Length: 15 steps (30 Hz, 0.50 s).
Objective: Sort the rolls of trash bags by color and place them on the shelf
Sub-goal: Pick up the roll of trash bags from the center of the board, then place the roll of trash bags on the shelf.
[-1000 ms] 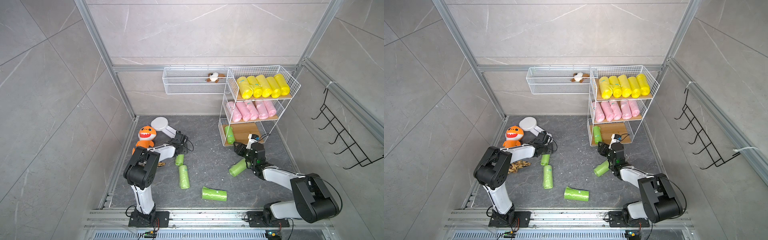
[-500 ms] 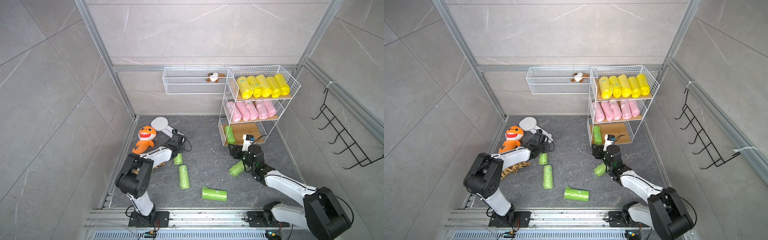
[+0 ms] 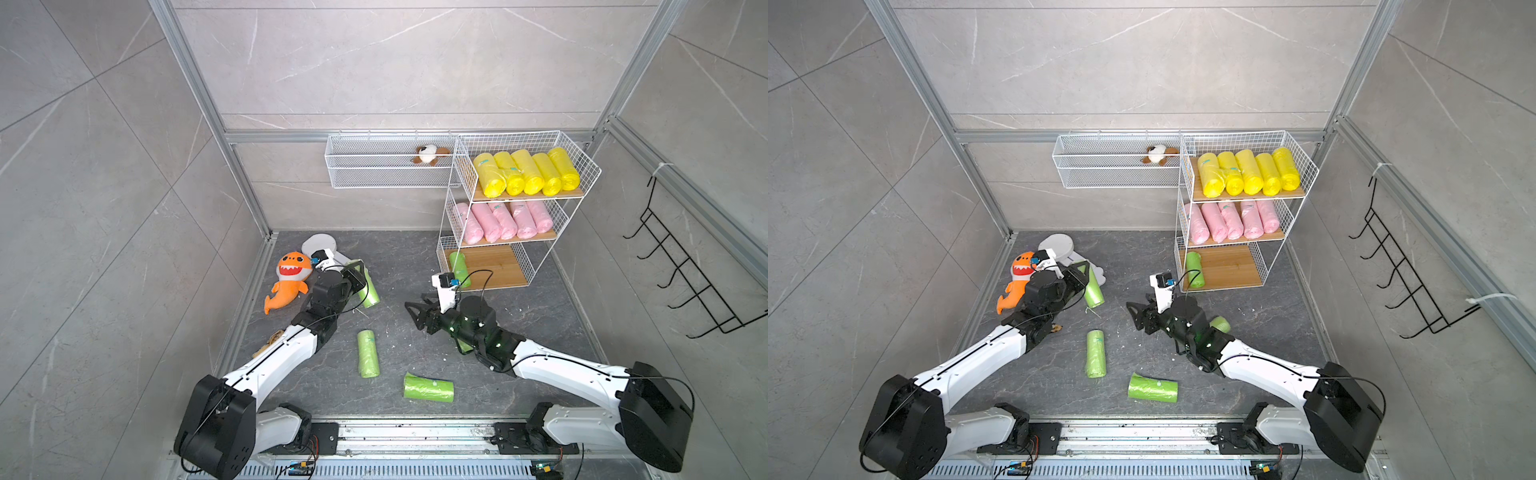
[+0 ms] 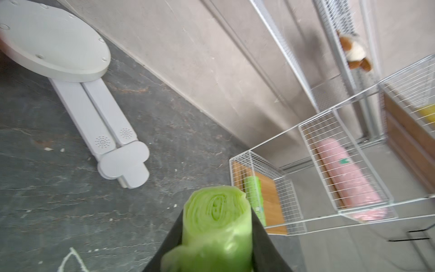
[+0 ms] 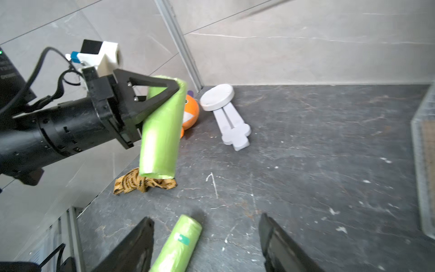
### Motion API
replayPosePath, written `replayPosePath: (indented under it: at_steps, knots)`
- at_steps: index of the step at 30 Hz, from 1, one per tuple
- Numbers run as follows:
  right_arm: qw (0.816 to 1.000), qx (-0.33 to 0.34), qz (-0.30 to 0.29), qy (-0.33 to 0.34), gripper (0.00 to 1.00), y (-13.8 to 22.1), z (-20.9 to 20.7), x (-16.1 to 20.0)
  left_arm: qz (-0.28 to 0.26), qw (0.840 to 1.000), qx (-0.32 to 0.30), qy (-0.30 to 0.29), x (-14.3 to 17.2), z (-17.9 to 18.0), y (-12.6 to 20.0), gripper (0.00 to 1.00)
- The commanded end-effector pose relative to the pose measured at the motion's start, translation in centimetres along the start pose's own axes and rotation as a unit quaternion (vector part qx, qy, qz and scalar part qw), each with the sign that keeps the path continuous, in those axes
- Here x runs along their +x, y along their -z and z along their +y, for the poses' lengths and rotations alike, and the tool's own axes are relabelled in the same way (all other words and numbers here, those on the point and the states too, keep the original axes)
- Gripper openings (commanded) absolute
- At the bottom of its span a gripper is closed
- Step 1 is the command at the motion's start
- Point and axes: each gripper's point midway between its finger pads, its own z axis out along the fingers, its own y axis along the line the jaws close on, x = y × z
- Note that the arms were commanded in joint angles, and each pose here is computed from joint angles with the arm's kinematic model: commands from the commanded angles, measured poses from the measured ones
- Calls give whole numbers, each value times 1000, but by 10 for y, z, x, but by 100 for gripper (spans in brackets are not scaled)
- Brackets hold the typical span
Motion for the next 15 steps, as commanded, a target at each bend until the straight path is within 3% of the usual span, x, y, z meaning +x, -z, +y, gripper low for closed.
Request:
replayPosePath:
  at_steps: [1,9,15]
  knots:
    - [998,-56,-14,4,79,-15,34,-5,-42,990,100,92,-22,-45,19,34]
    - [995,-100,-22,-22,91,-38,65,2,-45,979,126,152,-8,-48,33,33]
    - [996,-69,-37,-36,92,-46,58,-1,-43,973,136,183,4,-49,38,33]
